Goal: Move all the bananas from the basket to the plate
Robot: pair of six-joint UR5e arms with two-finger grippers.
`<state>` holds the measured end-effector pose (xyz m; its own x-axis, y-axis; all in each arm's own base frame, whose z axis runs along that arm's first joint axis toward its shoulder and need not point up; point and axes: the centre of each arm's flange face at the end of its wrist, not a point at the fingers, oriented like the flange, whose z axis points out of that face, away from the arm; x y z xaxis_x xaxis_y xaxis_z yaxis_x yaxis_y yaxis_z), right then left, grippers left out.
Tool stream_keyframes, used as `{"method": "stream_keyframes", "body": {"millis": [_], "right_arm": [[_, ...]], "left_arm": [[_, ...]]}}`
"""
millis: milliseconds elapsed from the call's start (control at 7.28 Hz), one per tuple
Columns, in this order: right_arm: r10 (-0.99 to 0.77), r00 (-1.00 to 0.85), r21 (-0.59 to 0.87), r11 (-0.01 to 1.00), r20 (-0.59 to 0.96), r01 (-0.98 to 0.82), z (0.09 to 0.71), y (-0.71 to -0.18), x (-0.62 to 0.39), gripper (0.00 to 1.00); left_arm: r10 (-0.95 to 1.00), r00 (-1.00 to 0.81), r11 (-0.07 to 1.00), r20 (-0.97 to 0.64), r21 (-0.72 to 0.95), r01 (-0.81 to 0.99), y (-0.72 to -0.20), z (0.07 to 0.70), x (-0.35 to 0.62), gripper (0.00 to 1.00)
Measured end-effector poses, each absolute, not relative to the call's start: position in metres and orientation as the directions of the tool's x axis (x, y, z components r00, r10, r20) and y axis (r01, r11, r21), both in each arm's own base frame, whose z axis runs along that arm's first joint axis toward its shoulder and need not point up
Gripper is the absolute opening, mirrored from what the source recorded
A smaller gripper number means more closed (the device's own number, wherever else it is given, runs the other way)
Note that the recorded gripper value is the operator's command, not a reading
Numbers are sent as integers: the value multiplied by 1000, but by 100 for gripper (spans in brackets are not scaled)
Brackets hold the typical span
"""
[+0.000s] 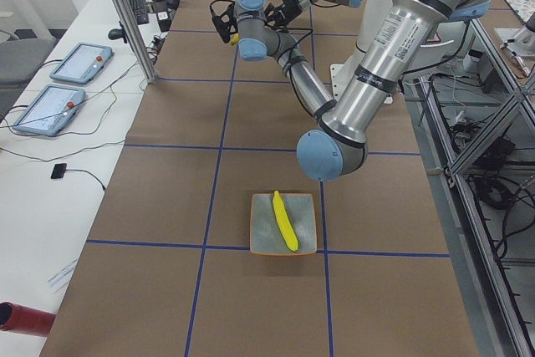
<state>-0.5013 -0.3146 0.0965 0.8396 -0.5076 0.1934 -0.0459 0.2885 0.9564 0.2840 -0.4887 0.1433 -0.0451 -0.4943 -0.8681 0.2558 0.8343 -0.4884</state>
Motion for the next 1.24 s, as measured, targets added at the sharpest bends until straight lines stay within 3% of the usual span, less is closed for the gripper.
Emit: {"method": "stream_keyframes", "body": {"millis": [412,549,824,961,1099,1236], "right_arm": [[-514,841,963,267,168,-30,85,-300,-510,0],[-516,840,964,265,167,-29,84,-296,-512,0],[-517,840,965,262,167,-30,83,-292,-513,0],[-517,839,965,261,168,-33,83,-291,-514,30],[-518,839,965,261,169,-33,83,-290,-514,77],[-518,836,964,262,178,-43,83,-290,-513,100]], "left_arm": [[-497,-38,834,-867,-489,256,-472,145,319,95],[-497,-34,834,-867,-488,257,-467,146,330,78],[-493,-27,839,-870,-484,247,-457,146,342,5],[-487,-24,845,-873,-478,238,-452,145,346,0],[-481,-23,851,-876,-473,230,-447,144,348,0],[-476,-25,854,-879,-469,225,-443,143,346,0]]}}
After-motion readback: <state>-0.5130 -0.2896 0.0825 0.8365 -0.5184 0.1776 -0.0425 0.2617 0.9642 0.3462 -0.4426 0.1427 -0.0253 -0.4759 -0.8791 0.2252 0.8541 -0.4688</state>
